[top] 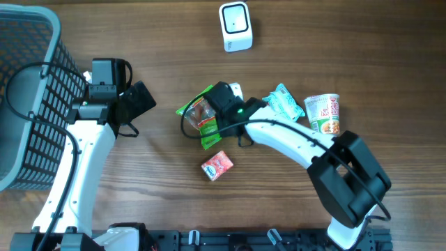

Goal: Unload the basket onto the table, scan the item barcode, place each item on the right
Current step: 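Grasp the green snack packet with the right gripper and lift it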

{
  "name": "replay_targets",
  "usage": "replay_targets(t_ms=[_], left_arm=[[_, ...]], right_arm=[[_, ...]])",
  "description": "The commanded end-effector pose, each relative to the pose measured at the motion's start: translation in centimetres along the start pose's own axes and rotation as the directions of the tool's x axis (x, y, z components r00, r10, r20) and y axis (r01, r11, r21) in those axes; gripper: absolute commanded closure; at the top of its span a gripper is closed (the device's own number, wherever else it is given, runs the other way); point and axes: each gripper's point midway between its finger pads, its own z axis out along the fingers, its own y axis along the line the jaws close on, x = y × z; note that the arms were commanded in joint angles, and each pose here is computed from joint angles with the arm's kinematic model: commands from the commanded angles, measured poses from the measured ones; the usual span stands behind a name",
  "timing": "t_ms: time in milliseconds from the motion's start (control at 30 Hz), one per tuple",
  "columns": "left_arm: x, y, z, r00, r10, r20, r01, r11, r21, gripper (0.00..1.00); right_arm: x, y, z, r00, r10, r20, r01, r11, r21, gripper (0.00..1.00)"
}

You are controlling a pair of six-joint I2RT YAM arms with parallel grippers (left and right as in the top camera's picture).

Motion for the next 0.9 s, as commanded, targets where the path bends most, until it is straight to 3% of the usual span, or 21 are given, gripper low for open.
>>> replay_targets(t_ms=[0,100,167,200,267,400,600,867], left_arm=[[-0.4,0.2,-0.4,1.0,-0.011,0.019,0.011,1.0,-0.001,0.0],[-0.4,0.2,-0.4,1.0,-0.011,0.019,0.011,1.0,-0.001,0.0],[-0.4,0.2,-0.4,1.0,-0.011,0.019,0.011,1.0,-0.001,0.0],[-0.4,0.2,-0.4,1.0,-0.011,0.019,0.011,1.0,-0.001,0.0],[-0.4,0.2,-0.4,1.0,-0.012,0.019,0.012,1.0,-0.001,0.0],[-0.4,0.2,-0.4,1.0,-0.011,0.019,0.011,1.0,-0.001,0.0],[-0.4,0.2,-0.4,1.0,-0.011,0.019,0.011,1.0,-0.001,0.0],[-0.4,0.2,-0.4,1.0,-0.011,0.019,0.011,1.0,-0.001,0.0]], right_arm=[[-3.1,-3.0,-1.0,0.999,0.041,0.007,-0.042,0.998,0.045,0.88],[-4.3,-2.2,-3.2,1.0,-0.008,-0.02,0.007,0.997,-0.073,0.8],[-2.4,1.7,-4.9,0.992,-0.017,-0.126,-0.023,0.952,-0.306,0.71],[-1.5,4.2,-5.9,0.984,-0.041,-0.171,-0.039,0.899,-0.437,0.71],[-0.9,6.4,-6.3,0.981,-0.04,-0.189,-0.064,0.854,-0.516,0.8],[-0.5,8.9,-5.1,0.993,0.018,-0.114,-0.065,0.902,-0.426,0.96],[2.3,11.4,-2.4,0.984,0.119,-0.135,-0.159,0.922,-0.352,0.96],[4.5,10.4,2.1,0.976,0.104,-0.191,-0.153,0.952,-0.264,0.96]])
